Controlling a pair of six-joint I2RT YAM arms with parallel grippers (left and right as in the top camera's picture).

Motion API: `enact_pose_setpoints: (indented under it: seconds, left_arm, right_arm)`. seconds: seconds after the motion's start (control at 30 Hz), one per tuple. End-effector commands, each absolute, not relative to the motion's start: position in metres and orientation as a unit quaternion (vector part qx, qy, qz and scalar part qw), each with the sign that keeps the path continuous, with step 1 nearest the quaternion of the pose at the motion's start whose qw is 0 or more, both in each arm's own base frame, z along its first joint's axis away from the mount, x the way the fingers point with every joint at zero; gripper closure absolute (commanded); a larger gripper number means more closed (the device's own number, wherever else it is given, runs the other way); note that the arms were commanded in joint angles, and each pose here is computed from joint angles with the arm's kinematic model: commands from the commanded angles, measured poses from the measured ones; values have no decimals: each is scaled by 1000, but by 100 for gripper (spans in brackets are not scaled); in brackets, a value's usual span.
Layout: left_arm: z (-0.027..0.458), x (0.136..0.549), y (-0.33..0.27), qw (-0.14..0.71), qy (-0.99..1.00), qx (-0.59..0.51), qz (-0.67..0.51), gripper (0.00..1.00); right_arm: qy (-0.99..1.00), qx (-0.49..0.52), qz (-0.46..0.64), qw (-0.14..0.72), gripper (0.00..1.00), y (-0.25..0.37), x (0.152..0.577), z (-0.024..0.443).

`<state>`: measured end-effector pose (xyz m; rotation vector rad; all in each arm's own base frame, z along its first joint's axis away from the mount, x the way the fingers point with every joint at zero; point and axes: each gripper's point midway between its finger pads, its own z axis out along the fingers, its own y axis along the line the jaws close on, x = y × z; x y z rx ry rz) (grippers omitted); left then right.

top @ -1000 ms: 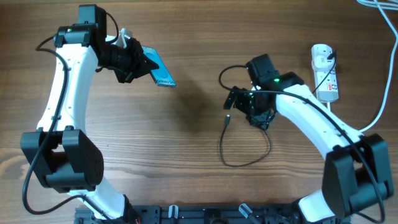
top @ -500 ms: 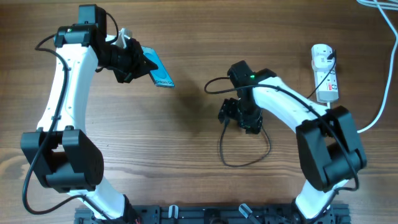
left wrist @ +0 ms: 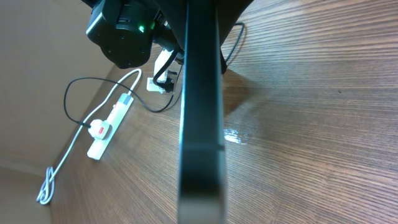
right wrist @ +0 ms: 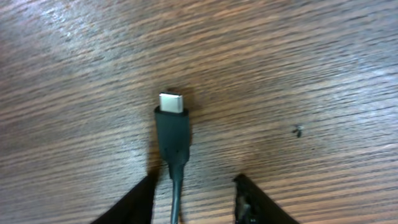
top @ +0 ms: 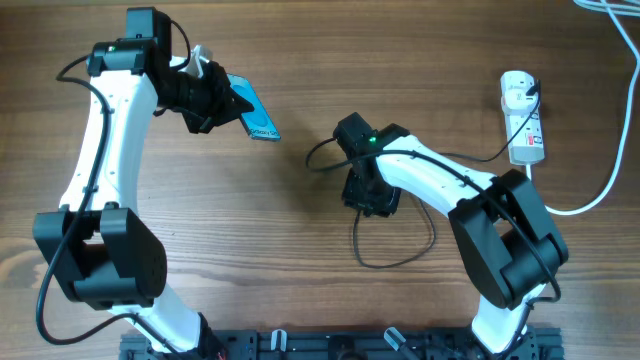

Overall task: Plug charger to phone and switch on socket
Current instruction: 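Close the right gripper on the USB-C plug, then lift the plug with the right gripper to the phone's bottom port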

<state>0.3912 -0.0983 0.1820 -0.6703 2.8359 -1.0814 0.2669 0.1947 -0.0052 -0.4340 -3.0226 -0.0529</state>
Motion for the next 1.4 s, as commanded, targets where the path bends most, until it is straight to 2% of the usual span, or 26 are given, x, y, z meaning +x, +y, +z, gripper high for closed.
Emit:
enact_pose_setpoints:
  seconds: [0.0,0.13,0.67,1.0,1.03,1.37]
  left_arm:
    - [189,391,-98,28,912,-204,-355,96]
    - [189,391,-98,28,912,-204,-355,96]
    - [189,390,-98,24,912,-207,-355,96]
    - [189,390,-98,24,912,-207,-355,96]
    - [189,390,-98,24,912,-207,-355,96]
    - [189,390,-98,23,912,-207,-355,96]
  right_arm:
    - [-988,-146,10,40,59,193,268,-22]
    - [-988,-140,22,63,60,195,260,-42]
    - [-989,-135,32,48,76,191,265,-42]
    - [-991,-125,31,47,80,192,266,-42]
    - [-991,-125,32,46,83,191,266,-43]
    - [-991,-123,41,39,83,188,268,-42]
